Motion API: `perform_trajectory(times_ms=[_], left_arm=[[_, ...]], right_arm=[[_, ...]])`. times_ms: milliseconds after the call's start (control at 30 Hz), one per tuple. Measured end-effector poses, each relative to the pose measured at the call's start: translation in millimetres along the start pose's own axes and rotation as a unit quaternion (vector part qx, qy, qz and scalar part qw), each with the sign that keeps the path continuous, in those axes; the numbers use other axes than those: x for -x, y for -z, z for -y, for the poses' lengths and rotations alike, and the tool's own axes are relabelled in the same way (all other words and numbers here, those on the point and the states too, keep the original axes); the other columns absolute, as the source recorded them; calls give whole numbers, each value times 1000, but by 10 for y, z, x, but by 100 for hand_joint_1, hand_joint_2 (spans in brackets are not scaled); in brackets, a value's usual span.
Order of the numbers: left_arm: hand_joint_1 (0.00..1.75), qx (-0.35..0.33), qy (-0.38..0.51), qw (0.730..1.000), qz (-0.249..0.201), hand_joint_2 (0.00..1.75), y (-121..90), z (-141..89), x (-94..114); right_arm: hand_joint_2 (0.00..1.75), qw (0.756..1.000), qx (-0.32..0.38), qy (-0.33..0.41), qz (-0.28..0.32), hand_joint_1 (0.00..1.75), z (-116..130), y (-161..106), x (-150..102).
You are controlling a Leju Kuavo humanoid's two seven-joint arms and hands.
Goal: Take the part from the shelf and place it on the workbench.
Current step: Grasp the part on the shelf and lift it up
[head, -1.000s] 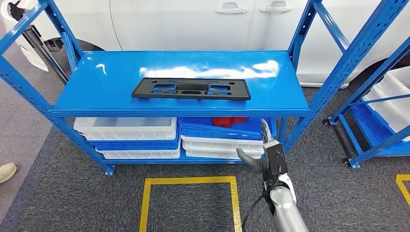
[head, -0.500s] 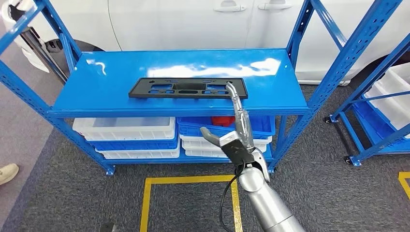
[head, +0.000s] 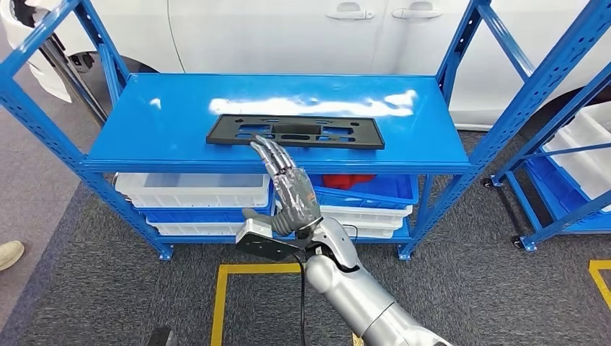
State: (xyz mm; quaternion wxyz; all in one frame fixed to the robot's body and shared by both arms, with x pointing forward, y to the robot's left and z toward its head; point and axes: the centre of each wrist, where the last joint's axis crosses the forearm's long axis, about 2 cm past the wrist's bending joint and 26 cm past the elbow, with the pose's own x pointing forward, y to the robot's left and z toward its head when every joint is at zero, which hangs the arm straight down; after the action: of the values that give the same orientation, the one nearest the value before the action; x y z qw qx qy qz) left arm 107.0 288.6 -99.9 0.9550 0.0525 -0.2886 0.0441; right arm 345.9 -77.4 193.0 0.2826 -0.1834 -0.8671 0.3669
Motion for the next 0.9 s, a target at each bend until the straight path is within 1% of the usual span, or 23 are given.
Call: perform_trajectory(times_ms=[100, 200, 333, 467, 600, 733, 900], left_arm=[[0, -1, 2, 1000, 1, 0, 4, 0, -10], [0, -1, 3, 1000, 0, 0, 1, 0, -2], [0, -1, 4, 1000, 1, 0, 2, 15, -9], [0, -3, 8, 1000, 1, 0, 1, 22, -9], [0, -3, 10, 1000, 0, 0, -2, 27, -3], [0, -3, 14, 1000, -5, 0, -15, 21, 34], [0, -3, 19, 1000, -7, 0, -17, 20, 41]], right_arm=[[175, 999, -27, -31, -2, 0, -68, 53, -8], [175, 997, -52, -55, -14, 0, -137, 34, 4], [175, 993, -69, -96, -19, 0, -138, 160, 28], [175, 985, -84, -146, -37, 0, -144, 253, 85], [175, 975, -93, -197, -50, 0, -138, 368, 119], [175, 961, -104, -247, -72, 0, -142, 405, 189], [175, 942, -88, -310, -90, 0, -77, 515, 263]])
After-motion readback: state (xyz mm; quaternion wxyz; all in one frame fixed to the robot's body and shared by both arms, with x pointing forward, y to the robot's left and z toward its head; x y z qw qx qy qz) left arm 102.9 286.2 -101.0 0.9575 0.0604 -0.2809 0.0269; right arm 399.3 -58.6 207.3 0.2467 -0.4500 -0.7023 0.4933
